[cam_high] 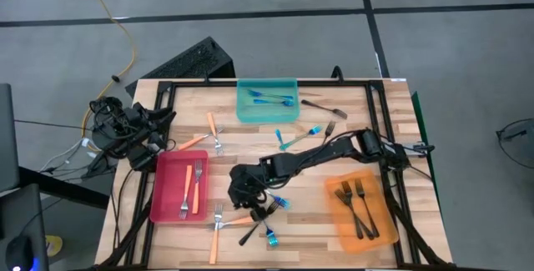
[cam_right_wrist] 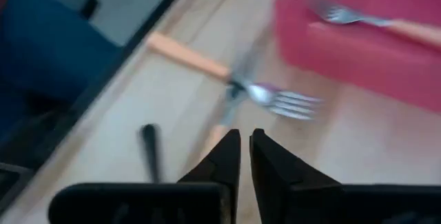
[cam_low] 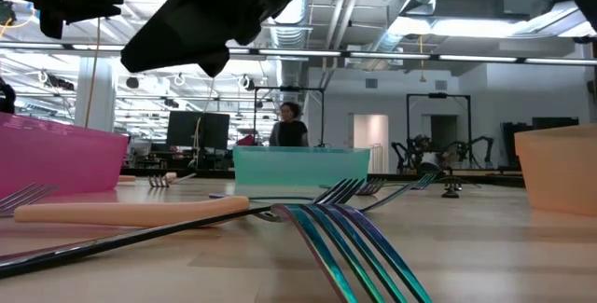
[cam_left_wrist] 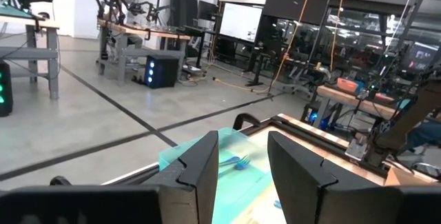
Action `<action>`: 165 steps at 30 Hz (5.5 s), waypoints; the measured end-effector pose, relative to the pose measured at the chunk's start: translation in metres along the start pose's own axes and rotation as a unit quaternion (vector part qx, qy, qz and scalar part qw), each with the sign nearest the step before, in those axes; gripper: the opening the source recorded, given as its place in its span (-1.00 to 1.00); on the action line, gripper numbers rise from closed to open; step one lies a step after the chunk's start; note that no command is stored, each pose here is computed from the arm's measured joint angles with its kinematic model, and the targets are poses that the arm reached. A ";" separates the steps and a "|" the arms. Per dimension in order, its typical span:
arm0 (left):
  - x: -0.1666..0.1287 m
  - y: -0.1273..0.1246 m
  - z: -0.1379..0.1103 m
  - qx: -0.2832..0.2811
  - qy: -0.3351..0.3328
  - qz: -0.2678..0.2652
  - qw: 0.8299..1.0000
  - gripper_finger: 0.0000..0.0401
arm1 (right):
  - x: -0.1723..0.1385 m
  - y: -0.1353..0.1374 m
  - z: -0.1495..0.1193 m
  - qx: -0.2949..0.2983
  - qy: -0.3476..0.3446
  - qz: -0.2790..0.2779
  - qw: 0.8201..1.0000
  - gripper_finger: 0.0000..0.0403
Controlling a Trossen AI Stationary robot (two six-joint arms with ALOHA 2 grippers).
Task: Sort silverware by color (type)
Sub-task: Put the orange fork into the red bin
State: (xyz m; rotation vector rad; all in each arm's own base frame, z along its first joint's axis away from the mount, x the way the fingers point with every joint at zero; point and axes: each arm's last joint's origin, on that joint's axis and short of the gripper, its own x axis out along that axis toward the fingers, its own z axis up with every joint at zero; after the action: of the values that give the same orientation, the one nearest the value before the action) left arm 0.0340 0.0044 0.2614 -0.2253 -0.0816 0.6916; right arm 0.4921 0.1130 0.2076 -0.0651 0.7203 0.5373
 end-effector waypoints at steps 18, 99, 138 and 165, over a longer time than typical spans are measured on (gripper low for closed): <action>0.000 0.000 0.000 -0.008 0.000 0.000 1.000 -0.44 | 0.011 0.037 0.010 -0.064 -0.021 -0.076 0.995 -0.43; -0.001 -0.001 -0.013 -0.113 0.054 -0.084 0.989 -0.44 | 0.004 -0.060 -0.086 0.195 0.258 -0.389 0.862 -0.64; 0.000 0.001 -0.012 -0.128 0.036 -0.055 0.990 -0.44 | -0.009 -0.065 -0.027 0.046 0.145 -0.538 0.829 -0.64; 0.000 0.001 -0.012 -0.127 0.036 -0.054 0.990 -0.44 | -0.009 -0.058 0.049 -0.321 -0.237 -0.204 0.894 -0.64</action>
State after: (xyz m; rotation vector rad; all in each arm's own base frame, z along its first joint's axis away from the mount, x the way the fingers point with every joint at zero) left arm 0.0352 0.0026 0.2495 -0.4873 -0.1118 0.5626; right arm 0.5448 0.0706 0.2433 -0.6691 0.0161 0.3430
